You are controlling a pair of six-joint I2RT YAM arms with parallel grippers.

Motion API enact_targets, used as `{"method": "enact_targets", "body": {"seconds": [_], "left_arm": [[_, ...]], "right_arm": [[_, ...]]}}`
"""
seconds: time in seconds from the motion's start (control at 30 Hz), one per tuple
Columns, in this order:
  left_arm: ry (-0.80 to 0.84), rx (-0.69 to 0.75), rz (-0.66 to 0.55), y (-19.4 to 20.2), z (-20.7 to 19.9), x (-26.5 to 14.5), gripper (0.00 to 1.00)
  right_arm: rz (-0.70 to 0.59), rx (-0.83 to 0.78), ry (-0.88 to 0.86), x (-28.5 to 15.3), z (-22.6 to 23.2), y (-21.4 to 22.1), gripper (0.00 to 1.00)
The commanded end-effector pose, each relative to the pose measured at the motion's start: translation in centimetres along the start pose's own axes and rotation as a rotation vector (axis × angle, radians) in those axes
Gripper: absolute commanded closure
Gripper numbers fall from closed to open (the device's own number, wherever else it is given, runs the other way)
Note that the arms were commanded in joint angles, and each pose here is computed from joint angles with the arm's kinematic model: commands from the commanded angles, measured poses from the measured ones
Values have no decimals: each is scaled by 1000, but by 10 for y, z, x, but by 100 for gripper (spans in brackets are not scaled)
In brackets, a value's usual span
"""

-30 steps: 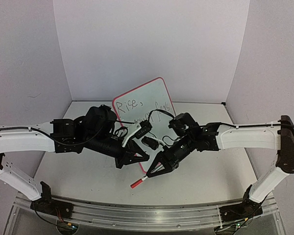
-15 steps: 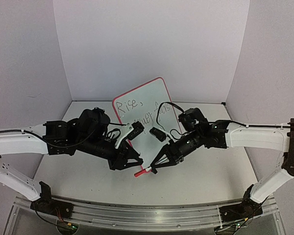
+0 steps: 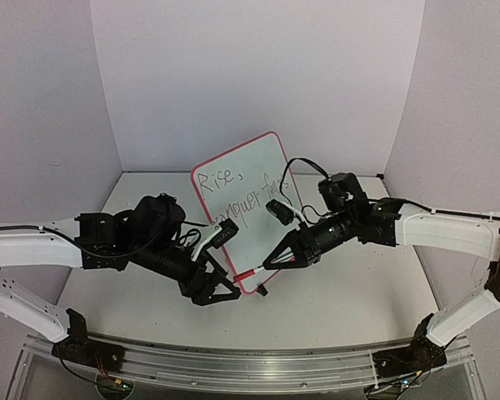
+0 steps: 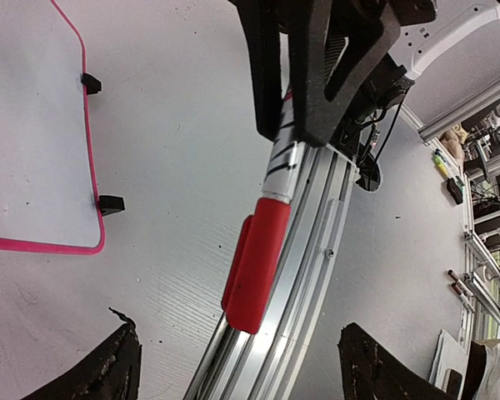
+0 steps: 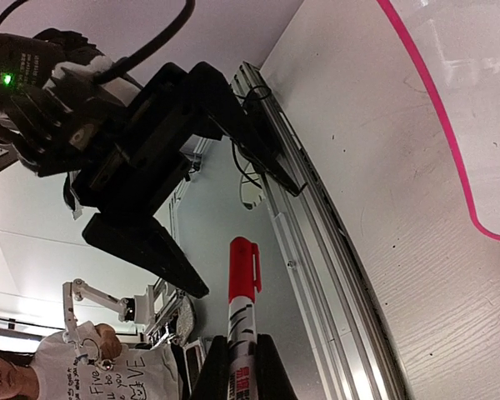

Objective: Write a sentence on the whiteboard
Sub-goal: Insert the whiteboard marker without the cap into the pen cap.

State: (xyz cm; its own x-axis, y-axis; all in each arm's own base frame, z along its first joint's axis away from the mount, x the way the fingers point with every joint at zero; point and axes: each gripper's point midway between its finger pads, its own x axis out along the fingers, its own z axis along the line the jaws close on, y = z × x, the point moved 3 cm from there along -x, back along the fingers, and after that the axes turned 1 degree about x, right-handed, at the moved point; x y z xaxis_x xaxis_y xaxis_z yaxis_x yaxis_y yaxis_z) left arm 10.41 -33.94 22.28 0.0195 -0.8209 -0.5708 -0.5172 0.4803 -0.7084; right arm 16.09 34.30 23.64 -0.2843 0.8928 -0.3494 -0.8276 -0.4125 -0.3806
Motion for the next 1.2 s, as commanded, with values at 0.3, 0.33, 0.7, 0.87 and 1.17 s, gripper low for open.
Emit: {"method": "enact_targets", "body": {"seconds": [0.3,0.33,0.7,0.87,1.17], "left_arm": [[104,41,-16,-26,-17,8,48],[111,43,-14,-26,-18,9,51],[170,73,12,-22,-25,10,99],[175,84,-2,-25,-26,10,100],[170,139,-68,-42,-29,8,100]], "right_arm": [[64,-39,-108,7,20,8,100],[64,-40,-108,8,20,8,100],[90,-24,-114,14,15,10,100],[103,-21,-112,20,13,11,100],[146,-21,-137,37,16,16,100]]}}
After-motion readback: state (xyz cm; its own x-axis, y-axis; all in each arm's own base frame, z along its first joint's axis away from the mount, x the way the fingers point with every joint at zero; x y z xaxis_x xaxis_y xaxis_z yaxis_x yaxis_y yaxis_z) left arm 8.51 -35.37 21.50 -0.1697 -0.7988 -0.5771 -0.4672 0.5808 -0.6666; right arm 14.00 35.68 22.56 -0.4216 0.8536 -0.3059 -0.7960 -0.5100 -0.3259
